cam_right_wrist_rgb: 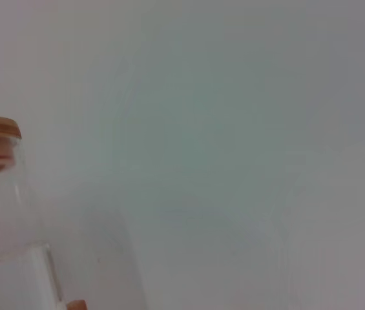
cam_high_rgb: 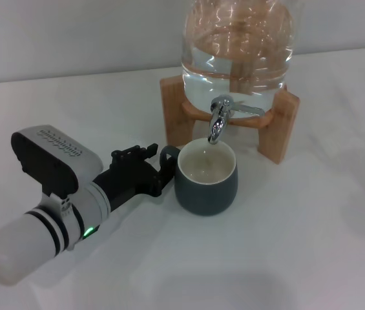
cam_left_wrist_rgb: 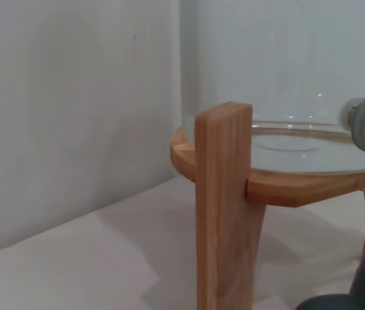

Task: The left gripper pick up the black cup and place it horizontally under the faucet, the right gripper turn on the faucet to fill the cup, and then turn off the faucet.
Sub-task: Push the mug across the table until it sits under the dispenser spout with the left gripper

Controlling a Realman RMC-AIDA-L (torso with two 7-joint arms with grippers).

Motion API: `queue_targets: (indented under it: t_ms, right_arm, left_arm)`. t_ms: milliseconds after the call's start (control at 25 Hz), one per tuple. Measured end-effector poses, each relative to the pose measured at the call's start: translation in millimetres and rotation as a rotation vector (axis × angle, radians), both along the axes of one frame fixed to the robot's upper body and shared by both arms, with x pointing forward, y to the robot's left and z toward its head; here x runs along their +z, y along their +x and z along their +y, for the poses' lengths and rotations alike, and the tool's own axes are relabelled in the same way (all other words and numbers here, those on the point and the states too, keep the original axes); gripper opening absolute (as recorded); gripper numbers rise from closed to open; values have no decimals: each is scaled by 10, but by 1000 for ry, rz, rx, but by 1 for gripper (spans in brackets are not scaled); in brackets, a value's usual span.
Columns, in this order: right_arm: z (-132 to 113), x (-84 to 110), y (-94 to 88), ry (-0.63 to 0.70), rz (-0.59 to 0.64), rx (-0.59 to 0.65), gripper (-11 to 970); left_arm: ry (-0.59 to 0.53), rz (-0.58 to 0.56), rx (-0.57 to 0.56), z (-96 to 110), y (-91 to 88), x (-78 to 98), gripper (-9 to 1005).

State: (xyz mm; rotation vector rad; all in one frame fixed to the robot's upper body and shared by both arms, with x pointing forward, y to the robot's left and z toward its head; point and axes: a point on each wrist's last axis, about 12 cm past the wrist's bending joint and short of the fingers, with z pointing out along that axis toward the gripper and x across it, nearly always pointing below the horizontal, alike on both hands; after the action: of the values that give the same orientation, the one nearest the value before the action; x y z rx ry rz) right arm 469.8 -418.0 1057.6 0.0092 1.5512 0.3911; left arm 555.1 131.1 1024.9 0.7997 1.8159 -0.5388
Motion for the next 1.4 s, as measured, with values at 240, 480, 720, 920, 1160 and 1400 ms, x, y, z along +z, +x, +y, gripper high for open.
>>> queue_targets:
  t_ms: [240, 480, 720, 920, 1160, 1400]
  right_arm:
    - [-7, -1, -6, 0, 1, -3, 842]
    - [-16, -1, -13, -2, 2, -4, 842]
    - [-39, -2, -33, 0, 2, -16, 842]
    - [-64, -3, -50, 0, 2, -27, 842]
    - [-88, -23, -64, 3, 15, -40, 842]
    - [-112, -49, -58, 3, 37, -61, 842]
  left_arm:
    - [-29, 8, 20, 49, -53, -17, 442]
    - [-39, 11, 25, 62, -85, -23, 442]
    - [-47, 22, 36, 91, -145, -55, 442]
    - [-58, 27, 51, 140, -203, -73, 442]
    - [-67, 31, 72, 193, -239, -90, 441]
    - [-86, 15, 61, 160, -242, -40, 441]
